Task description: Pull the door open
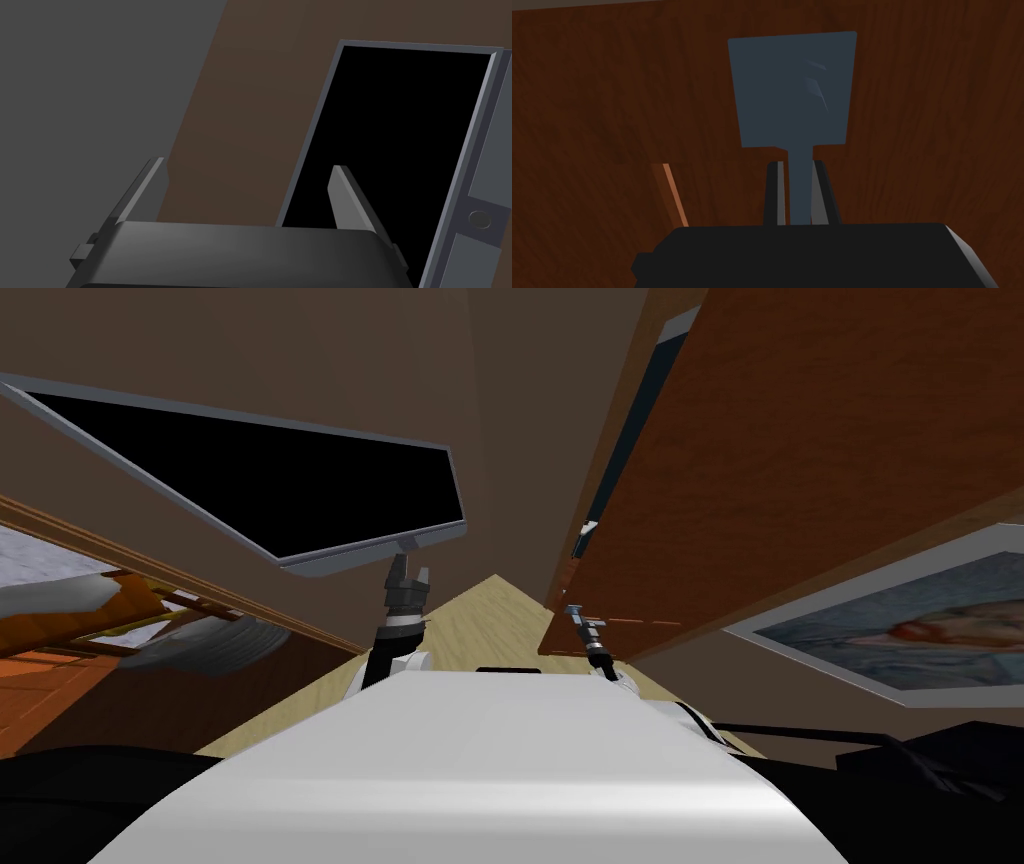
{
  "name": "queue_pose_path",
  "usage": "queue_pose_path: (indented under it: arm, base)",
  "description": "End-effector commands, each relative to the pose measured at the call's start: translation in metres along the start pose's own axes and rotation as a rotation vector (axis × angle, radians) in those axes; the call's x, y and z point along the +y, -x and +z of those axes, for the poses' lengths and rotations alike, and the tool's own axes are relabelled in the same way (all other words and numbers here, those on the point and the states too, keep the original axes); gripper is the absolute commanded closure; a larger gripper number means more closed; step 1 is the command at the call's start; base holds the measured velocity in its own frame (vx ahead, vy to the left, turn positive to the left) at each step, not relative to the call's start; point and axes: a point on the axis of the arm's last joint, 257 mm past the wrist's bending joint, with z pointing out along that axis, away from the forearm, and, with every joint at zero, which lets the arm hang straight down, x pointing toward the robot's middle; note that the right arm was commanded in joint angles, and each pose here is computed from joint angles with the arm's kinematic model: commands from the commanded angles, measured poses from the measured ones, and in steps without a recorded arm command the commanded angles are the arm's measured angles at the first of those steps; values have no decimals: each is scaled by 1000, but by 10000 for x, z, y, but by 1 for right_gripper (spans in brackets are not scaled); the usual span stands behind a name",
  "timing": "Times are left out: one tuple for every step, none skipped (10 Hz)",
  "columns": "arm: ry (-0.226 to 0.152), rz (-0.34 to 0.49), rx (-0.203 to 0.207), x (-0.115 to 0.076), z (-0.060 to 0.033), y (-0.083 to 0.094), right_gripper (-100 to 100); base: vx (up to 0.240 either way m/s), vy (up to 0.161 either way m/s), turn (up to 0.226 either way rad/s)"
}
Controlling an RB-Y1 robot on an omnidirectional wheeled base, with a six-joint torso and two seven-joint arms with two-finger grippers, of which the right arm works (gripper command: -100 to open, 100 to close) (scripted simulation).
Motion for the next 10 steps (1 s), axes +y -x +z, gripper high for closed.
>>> queue_pose_path:
  arm:
    - [2, -2, 24, 0, -118, 37, 100]
    - [4, -2, 24, 4, -114, 36, 100]
    - [2, -2, 24, 0, -118, 37, 100]
    - [3, -3, 43, -1, -214, 64, 100]
    - [3, -3, 58, -1, -283, 81, 100]
    - [2, -3, 65, -1, -318, 89, 100]
    - [2, -3, 80, -1, -385, 104, 100]
    - [1, -2, 86, -1, -416, 110, 100]
    - [-1, -1, 103, -1, -492, 125, 100]
    - [-1, 0, 109, -1, -523, 130, 100]
  base:
    - [-136, -39, 198]
    - [-170, -54, 93]
    - [-96, -5, -17]
    - [-142, -21, 116]
    - [-196, -79, 150]
    - [-178, -60, 97]
    - [-178, -64, 105]
    - [-168, -70, 92]
    - [-170, -68, 104]
    - [-150, -49, 69]
